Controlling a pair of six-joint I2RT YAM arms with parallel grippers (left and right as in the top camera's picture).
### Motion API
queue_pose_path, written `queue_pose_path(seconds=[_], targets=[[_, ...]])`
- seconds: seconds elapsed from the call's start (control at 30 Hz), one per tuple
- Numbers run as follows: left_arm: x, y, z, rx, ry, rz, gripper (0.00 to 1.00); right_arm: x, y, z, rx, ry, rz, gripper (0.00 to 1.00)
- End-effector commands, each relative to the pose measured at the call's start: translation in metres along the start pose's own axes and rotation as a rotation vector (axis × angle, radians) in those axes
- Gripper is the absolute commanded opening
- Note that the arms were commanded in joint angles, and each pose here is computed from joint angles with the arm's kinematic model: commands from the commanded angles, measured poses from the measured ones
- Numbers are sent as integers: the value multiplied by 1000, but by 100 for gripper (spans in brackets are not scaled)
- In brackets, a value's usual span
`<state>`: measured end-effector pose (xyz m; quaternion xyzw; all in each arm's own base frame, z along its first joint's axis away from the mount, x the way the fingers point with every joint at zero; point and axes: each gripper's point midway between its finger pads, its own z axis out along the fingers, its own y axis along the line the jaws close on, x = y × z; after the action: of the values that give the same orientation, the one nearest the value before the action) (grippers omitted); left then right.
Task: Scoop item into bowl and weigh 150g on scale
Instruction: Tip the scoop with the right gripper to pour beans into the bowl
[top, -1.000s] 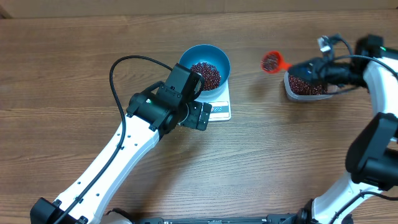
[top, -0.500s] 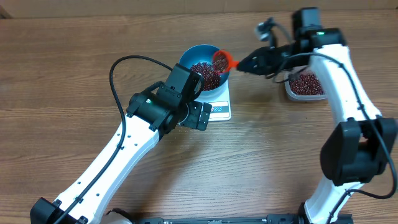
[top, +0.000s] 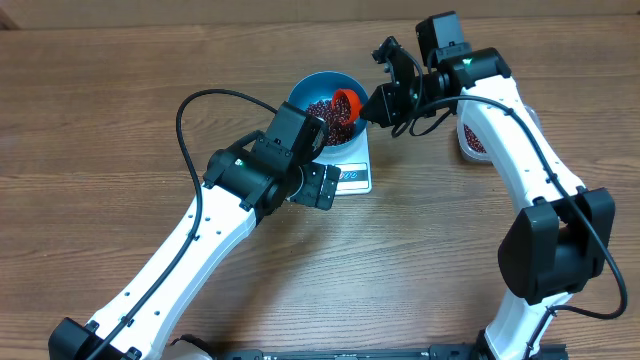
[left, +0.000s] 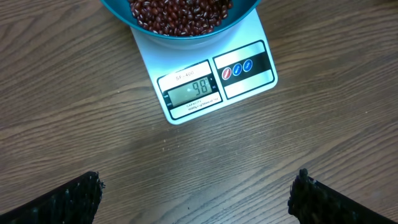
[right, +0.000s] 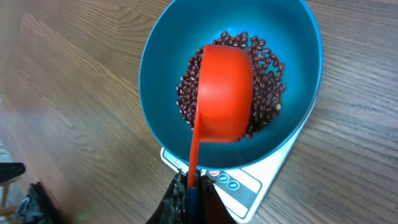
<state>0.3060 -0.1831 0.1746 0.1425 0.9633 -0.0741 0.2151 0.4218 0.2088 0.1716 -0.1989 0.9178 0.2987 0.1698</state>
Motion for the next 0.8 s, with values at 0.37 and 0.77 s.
queue_pose_path(seconds=[0.37,0.77], targets=[[0,2,-1,-9,-7,14,99,-27,19,-21,80,-68,-78,4],[0,2,-1,-9,-7,14,99,-17,16,-13,205,-22,-112,4]])
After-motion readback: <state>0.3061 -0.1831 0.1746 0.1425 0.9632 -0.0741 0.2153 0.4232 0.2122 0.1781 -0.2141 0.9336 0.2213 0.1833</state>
